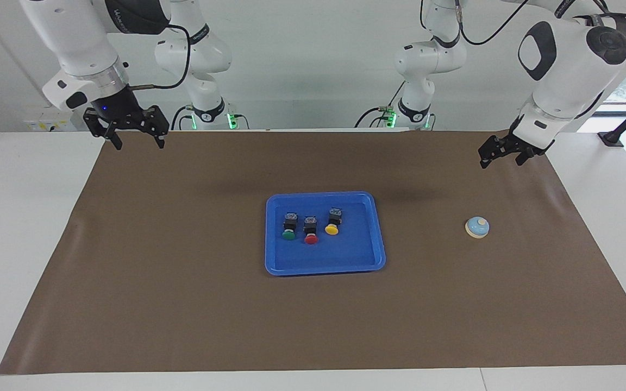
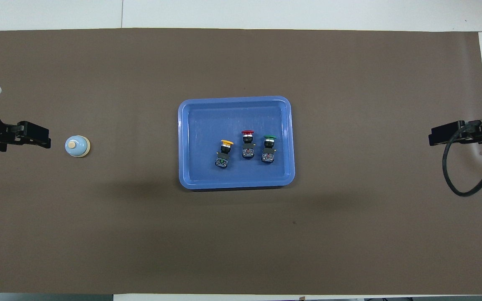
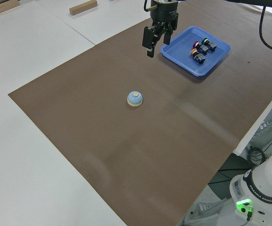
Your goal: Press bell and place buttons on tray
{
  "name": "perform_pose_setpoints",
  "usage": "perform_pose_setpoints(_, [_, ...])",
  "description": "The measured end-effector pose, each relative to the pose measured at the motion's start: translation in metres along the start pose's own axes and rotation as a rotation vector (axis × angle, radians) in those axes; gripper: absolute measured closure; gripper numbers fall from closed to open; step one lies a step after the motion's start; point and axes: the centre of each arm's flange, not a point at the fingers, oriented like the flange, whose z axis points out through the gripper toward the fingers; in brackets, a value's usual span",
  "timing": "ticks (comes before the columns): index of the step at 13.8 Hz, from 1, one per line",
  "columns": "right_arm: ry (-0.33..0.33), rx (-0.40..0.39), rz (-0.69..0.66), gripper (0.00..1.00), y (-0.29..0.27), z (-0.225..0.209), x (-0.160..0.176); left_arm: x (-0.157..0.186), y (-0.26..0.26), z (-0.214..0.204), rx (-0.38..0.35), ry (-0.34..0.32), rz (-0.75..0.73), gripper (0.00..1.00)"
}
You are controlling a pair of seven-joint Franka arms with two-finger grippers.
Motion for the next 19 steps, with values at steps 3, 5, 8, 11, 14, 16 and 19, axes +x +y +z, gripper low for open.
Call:
perform_pose_setpoints(3, [-0.008,0.003,0.003,0.0,0.0013,0.0007,-0.0008,0.0,0.0,0.0,0.0,0.0,0.0,0.0])
perform_pose_setpoints(5, [-0.029,0.004,0.003,0.0,0.0013,0.0025,-0.0031,0.0,0.0,0.0,0.0,0.0,0.0,0.0])
perform_pose_setpoints(8, [-0.039,0.003,0.003,0.0,0.0014,0.0034,-0.0042,0.0,0.0,0.0,0.0,0.0,0.0,0.0])
perform_pose_setpoints(11, [-0.057,-0.019,-0.001,0.0,0.0017,0.0048,-0.0062,0.0,0.0,0.0,0.0,0.0,0.0,0.0])
perform_pose_setpoints(14, [-0.063,-0.021,-0.002,0.0,0.001,0.0053,-0.0069,0.0,0.0,0.0,0.0,0.0,0.0,0.0])
perform_pose_setpoints(16, [-0.073,-0.021,-0.002,0.0,0.001,0.0061,-0.0079,0.0,0.0,0.0,0.0,0.0,0.0,0.0])
perform_pose_setpoints(19, [-0.073,-0.021,-0.002,0.0,0.001,0.0061,-0.008,-0.0006,0.006,-0.0016,0.001,0.003,-0.046,0.0])
